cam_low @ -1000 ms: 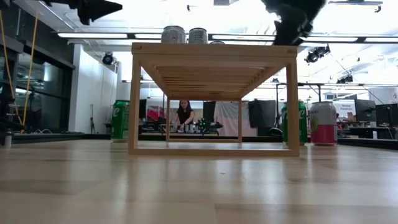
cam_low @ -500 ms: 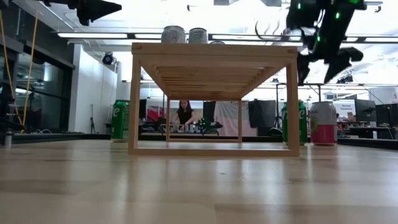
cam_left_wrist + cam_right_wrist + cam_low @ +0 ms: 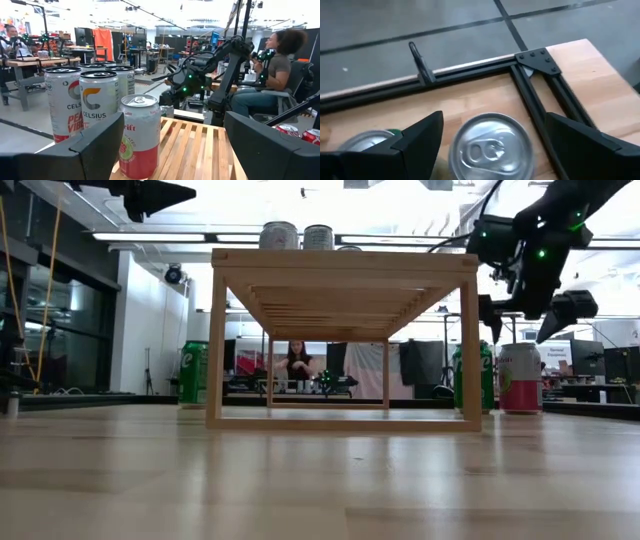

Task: Place canned beverage on shelf
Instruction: Put the white and pink soda can aligned with the other white and pink soda can on the shelf

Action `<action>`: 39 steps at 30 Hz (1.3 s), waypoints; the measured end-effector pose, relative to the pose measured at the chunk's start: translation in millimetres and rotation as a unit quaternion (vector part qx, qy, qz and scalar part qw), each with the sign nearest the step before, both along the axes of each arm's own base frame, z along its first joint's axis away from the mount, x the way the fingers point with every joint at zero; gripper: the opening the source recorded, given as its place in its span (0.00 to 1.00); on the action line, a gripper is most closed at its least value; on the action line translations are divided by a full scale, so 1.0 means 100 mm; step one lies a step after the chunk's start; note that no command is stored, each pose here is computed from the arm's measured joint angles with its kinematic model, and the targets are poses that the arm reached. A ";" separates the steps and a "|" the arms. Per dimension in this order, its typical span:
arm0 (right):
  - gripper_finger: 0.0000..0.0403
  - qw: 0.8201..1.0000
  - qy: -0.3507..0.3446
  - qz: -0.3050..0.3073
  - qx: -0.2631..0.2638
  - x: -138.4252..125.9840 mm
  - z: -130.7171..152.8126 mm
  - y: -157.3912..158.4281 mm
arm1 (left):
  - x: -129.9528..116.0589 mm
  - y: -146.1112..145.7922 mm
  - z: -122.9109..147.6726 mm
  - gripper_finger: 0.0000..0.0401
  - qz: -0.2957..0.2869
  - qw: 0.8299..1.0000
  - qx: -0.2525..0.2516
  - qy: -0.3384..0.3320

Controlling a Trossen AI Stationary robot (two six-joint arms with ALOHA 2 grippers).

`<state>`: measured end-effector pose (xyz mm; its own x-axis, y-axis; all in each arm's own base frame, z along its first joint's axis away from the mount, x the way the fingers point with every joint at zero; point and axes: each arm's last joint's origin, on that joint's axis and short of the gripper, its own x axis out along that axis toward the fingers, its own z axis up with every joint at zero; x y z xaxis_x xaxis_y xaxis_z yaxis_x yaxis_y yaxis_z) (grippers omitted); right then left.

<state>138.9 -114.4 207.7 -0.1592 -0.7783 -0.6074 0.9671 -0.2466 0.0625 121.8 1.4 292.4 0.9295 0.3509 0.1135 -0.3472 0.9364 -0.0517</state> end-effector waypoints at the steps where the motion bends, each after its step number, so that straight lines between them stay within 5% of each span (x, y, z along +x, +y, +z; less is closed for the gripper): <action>1: 0.83 1.000 -0.006 0.000 -0.004 0.01 -0.01 0.00 | 0.00 0.00 0.00 0.84 0.000 1.000 0.000 0.000; 32: 0.83 0.999 -0.001 0.014 0.046 -0.05 -0.19 0.05 | 0.00 0.00 0.00 0.84 0.000 1.000 0.000 0.000; 39: 0.67 0.998 0.017 0.030 0.049 -0.05 -0.18 0.05 | 0.00 0.00 0.00 0.84 0.000 1.000 0.000 0.000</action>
